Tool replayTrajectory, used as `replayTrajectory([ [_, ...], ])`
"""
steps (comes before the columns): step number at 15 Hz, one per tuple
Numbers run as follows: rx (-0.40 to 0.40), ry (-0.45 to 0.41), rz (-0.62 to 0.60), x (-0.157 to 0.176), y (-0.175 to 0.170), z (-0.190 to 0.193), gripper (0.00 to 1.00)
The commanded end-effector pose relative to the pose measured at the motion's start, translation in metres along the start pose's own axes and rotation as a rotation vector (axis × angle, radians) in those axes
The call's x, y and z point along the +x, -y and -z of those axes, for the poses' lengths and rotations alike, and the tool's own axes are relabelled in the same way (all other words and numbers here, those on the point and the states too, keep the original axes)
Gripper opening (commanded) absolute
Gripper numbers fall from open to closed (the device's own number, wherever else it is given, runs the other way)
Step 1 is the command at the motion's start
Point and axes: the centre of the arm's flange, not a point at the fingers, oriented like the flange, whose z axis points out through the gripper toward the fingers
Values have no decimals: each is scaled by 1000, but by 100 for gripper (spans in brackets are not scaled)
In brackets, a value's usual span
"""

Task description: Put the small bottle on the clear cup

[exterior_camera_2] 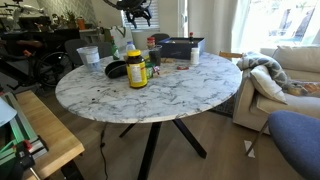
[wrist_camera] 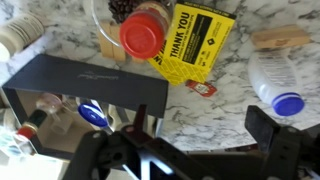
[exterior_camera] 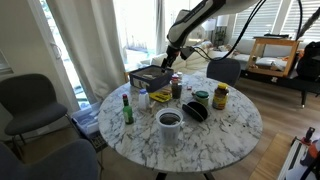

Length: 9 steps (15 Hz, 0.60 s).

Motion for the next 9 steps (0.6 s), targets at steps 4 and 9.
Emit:
replayTrajectory([
  [4,211,7,309,-36,72,72,100],
  [9,241,6,372,-23,83,78,100],
])
